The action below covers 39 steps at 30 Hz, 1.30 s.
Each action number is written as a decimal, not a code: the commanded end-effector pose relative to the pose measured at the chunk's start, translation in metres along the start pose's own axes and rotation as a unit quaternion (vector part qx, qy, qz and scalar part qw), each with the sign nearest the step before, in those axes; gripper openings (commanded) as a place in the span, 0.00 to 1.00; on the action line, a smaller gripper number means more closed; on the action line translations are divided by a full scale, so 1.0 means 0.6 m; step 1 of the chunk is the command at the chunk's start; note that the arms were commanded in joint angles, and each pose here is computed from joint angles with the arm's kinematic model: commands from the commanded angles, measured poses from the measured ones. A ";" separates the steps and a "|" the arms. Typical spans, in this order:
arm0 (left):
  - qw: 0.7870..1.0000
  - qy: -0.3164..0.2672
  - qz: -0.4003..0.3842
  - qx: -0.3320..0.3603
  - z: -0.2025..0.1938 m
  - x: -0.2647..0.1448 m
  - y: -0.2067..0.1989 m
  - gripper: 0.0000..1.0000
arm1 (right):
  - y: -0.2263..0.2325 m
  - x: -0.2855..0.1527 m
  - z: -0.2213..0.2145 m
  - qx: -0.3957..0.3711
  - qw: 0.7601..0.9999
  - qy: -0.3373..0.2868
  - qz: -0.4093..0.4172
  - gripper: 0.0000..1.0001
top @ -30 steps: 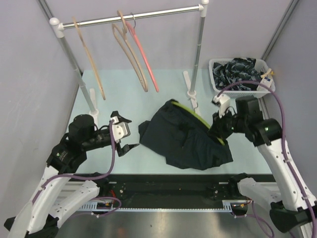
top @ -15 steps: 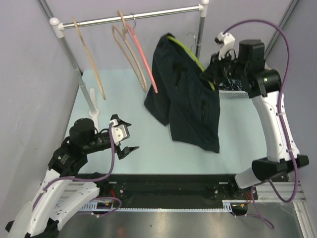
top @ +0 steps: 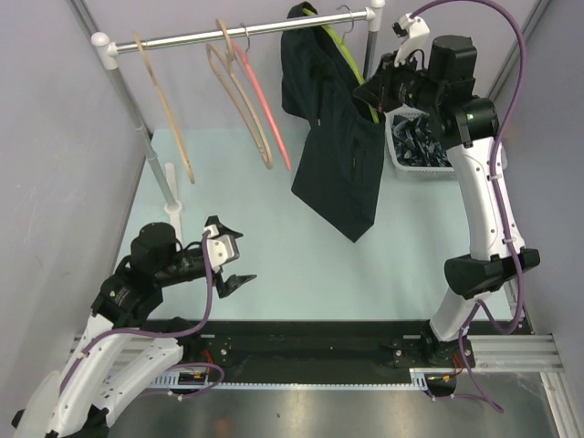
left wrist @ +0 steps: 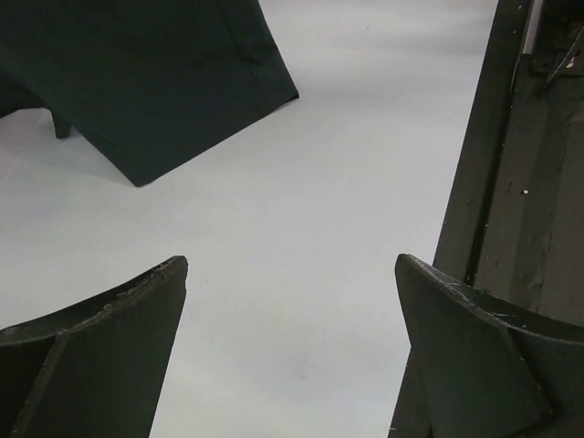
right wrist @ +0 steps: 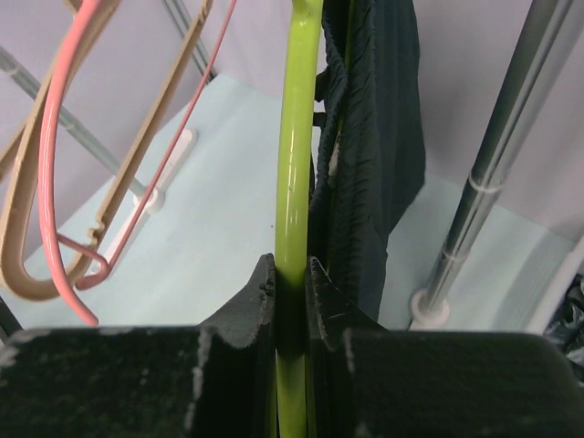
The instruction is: Place the shorts on the hanger
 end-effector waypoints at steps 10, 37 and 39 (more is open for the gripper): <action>1.000 -0.014 -0.005 -0.004 0.000 0.005 0.000 1.00 | -0.020 0.037 0.085 0.012 0.993 -0.119 -0.003 0.00; 0.979 0.021 0.117 -0.166 0.017 -0.034 0.058 1.00 | -0.004 -0.130 0.019 -0.034 0.995 -0.063 -0.063 1.00; 0.975 0.044 0.129 -0.174 0.015 -0.040 0.064 1.00 | 0.008 -0.167 0.010 -0.057 0.994 -0.065 -0.071 1.00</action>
Point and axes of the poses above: each gripper's point midway between its finger pads, its own x axis out along the fingers, its own y axis along the line the jaws close on, z = x × y, the point moved 6 cm from there along -x, back along the fingers, and after that the axes turned 9 degrees about -x, right-handed, at the moved point
